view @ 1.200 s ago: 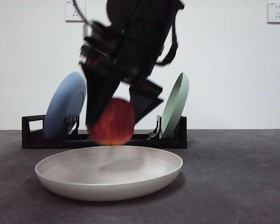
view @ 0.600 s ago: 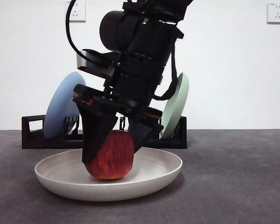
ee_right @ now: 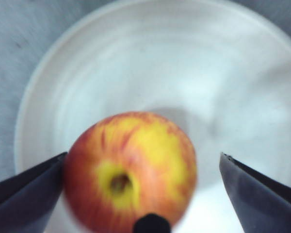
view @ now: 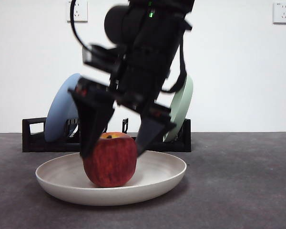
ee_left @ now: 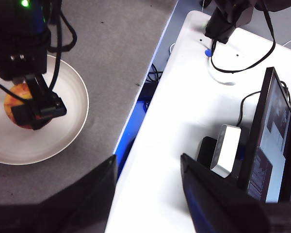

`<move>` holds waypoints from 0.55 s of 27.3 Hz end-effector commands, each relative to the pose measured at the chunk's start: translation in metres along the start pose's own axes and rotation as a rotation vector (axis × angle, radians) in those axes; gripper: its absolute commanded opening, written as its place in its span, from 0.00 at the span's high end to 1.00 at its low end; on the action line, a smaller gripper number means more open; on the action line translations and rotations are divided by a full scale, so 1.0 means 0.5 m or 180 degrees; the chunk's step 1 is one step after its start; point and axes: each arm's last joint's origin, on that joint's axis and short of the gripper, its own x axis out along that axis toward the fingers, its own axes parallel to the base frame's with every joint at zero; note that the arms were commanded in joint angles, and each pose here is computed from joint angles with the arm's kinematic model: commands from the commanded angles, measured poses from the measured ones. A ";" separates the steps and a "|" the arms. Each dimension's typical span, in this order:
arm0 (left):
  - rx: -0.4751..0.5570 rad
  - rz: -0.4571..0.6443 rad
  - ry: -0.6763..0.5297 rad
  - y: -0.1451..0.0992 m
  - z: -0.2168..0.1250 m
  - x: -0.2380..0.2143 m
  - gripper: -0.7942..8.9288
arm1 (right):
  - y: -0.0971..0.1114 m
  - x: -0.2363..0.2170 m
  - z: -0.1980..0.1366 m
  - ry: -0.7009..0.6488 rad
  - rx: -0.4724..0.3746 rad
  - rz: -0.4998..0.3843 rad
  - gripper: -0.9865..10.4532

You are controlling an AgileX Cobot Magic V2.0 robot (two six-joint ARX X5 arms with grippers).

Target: Take the yellow plate from the plate rack,put the plate on the table,take the apple from the table,put the apple in the plate

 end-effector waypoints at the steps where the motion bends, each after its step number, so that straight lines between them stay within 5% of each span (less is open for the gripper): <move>1: 0.0037 -0.0008 -0.0021 0.000 0.001 0.000 0.69 | 0.010 -0.043 -0.003 -0.0105 -0.0004 -0.0053 0.44; 15: 0.0063 -0.0007 -0.0021 0.000 0.001 0.000 0.69 | 0.079 -0.390 -0.155 -0.0258 0.0138 -0.0116 0.45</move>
